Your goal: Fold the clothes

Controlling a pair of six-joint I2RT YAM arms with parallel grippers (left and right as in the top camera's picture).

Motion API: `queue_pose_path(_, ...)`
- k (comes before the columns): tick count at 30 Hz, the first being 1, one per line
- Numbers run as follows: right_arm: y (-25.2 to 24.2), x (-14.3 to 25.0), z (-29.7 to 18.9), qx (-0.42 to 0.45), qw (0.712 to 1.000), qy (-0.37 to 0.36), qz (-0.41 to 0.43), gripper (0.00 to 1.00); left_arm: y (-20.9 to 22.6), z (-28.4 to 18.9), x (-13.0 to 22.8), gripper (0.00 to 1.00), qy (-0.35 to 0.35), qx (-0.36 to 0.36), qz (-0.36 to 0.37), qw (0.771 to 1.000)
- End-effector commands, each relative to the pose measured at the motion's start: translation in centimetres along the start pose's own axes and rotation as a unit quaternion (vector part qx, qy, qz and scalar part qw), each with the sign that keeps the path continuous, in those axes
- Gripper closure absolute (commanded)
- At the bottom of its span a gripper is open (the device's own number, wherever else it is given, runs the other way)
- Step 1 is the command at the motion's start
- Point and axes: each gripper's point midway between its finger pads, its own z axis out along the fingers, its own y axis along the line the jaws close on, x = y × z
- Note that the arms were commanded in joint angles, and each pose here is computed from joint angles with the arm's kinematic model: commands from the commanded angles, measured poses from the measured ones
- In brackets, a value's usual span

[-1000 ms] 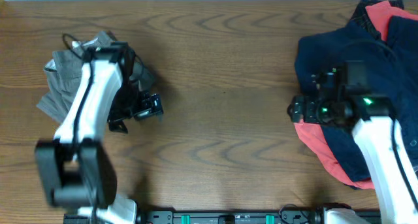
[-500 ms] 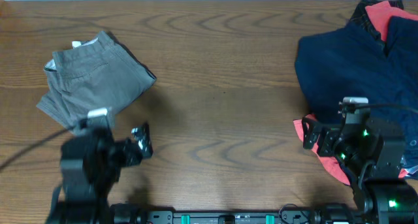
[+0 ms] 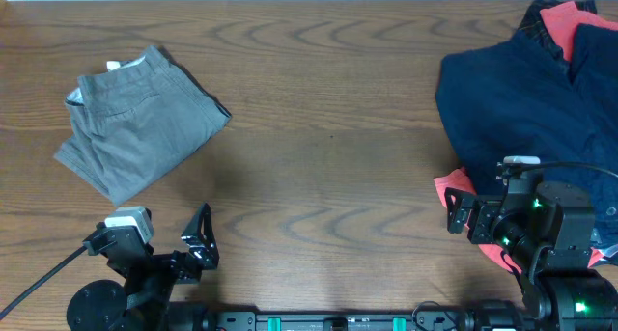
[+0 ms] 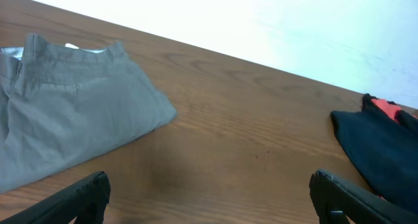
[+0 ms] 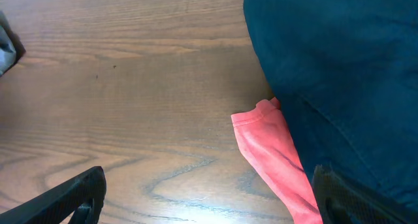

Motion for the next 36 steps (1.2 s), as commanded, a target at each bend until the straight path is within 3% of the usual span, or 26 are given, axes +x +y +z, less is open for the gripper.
queue_pose_path(1,-0.3,0.5,0.1,0.007,1.0,0.007,0.006,0.01,0.2,0.1,0.1,0.02,0.0,-0.003,-0.004,1.0)
queue_pose_path(5,-1.0,1.3,-0.9,0.026,1.0,0.002,-0.002,0.01,0.2,0.1,0.1,0.02,0.0,-0.003,-0.004,1.0)
queue_pose_path(11,-0.3,-0.8,-2.6,0.009,0.991,-0.126,-0.046,0.01,0.2,0.1,0.1,0.02,0.0,-0.003,-0.004,1.0)
queue_pose_path(22,1.3,-2.3,-0.1,-0.038,0.915,-0.37,-0.153,0.01,0.2,0.1,0.1,0.02,0.0,-0.003,-0.004,1.0)
queue_pose_path(27,0.7,-1.3,2.7,-0.018,0.9,-0.388,-0.199,0.01,0.2,0.1,0.1,0.02,0.0,-0.003,-0.004,1.0)
queue_pose_path(30,0.0,0.9,5.2,-0.018,0.92,-0.338,-0.195,0.01,0.2,0.1,0.1,0.02,0.0,-0.003,-0.004,1.0)
queue_pose_path(36,-0.2,0.7,5.1,-0.011,0.92,-0.341,-0.191,0.01,0.2,0.1,0.1,0.02,0.0,-0.003,-0.004,1.0)
